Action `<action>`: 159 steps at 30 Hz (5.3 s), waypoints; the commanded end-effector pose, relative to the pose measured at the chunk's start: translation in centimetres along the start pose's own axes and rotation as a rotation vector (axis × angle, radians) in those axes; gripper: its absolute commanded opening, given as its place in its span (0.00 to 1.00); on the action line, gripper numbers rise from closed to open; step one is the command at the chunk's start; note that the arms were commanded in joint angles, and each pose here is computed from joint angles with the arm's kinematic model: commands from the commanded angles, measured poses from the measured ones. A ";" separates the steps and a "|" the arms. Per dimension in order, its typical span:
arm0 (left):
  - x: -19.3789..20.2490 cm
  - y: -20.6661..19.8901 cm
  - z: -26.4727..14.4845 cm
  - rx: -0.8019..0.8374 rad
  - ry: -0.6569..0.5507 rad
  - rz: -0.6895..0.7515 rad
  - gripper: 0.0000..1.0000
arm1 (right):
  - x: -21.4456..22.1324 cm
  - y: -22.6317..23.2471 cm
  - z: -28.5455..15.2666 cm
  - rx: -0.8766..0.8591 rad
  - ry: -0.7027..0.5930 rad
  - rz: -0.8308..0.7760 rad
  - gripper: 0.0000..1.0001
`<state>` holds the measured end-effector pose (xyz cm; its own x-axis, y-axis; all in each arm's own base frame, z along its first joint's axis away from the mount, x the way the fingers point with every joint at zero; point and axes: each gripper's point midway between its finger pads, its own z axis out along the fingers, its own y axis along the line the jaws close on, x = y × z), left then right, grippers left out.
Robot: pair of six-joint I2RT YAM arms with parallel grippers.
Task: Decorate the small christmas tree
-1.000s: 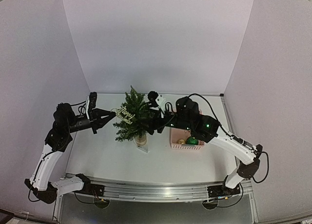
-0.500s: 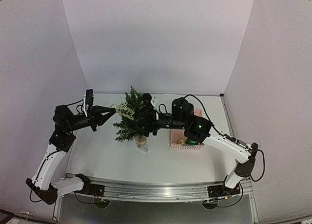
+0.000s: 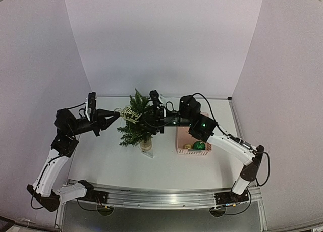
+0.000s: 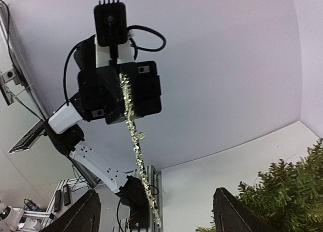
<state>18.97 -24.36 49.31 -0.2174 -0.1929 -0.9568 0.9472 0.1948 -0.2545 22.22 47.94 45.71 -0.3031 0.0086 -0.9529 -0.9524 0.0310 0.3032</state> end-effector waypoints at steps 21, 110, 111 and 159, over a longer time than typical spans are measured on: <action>1.9 2.1 -1.6 -0.150 0.064 -0.037 0.91 | 2.9 -0.1 -0.8 0.031 0.123 0.049 0.00; 8.7 7.0 2.3 -0.078 0.350 -0.162 0.00 | 9.0 -6.8 -2.5 0.191 0.528 0.197 0.32; 8.7 7.2 2.3 -0.085 0.348 -0.160 0.00 | 8.9 -6.8 -2.5 0.193 0.528 0.197 0.29; 7.8 6.9 1.5 -0.083 0.333 -0.057 0.00 | 8.3 -4.6 -4.7 0.192 0.512 0.307 0.00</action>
<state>23.90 -26.64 36.59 -0.4268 0.1744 -0.8874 0.8875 0.2693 -0.3739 24.80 45.14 33.37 -0.5799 -0.4670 -0.6675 -0.8125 0.2725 0.5153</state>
